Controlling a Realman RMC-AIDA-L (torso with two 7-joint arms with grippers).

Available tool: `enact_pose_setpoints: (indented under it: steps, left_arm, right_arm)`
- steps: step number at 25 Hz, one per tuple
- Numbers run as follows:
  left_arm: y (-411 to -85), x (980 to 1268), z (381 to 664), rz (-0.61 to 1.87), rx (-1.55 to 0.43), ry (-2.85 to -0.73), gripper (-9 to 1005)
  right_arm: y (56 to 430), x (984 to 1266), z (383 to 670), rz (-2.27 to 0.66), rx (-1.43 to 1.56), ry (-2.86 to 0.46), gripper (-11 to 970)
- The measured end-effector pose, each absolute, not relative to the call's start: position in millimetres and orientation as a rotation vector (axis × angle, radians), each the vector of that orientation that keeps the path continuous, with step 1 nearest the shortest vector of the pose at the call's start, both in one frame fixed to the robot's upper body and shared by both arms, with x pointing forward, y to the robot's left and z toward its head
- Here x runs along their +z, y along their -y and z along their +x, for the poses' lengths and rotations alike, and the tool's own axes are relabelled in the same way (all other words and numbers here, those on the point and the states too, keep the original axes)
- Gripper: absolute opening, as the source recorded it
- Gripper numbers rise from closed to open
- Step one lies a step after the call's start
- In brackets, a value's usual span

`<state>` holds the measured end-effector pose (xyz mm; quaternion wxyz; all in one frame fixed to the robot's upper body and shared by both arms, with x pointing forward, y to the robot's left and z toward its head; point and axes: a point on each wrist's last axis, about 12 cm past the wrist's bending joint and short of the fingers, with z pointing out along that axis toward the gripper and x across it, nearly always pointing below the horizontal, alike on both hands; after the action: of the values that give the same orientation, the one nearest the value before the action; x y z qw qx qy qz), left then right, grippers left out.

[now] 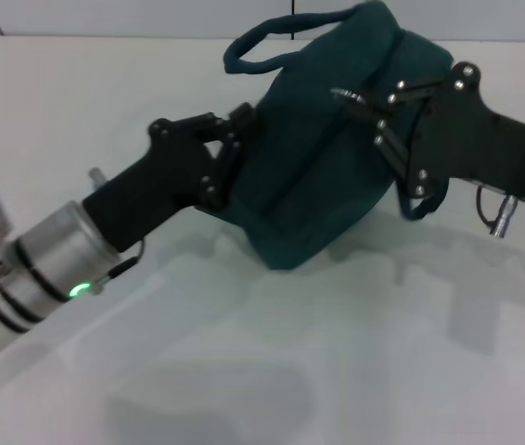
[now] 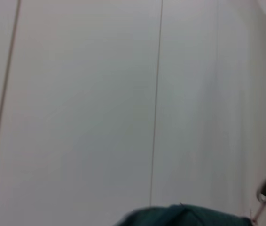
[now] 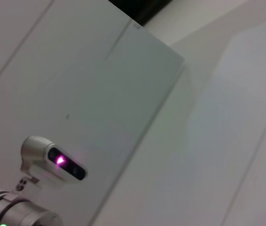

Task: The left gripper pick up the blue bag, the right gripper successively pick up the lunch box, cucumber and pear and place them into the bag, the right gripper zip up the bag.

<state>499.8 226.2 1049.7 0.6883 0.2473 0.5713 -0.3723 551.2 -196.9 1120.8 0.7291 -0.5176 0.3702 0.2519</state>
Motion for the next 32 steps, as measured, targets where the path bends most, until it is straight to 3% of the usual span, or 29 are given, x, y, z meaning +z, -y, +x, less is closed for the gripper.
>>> enact_pose_setpoints:
  steps: [10,21,27,32]
  left_arm:
    - [-248.7,1048.9,480.9,0.538,-0.792,-1.240,25]
    - [-246.8,1046.5,481.7,0.569,-0.798,-1.263,7]
    - [-239.1,1050.3,484.0,0.547,-0.818,-1.228,67]
    - [-247.3,1050.9,484.8,0.420,-0.765,-1.220,239]
  right_arm:
    - [203.8,1123.4,553.8,-1.021,0.537,-0.843,15]
    - [220.7,1118.3,556.2,-0.881,0.500,-0.917,15]
    - [214.8,1114.1,554.5,-0.903,0.526,-0.925,15]
    - [202.7,1113.7,550.3,-0.956,0.578,-0.898,15]
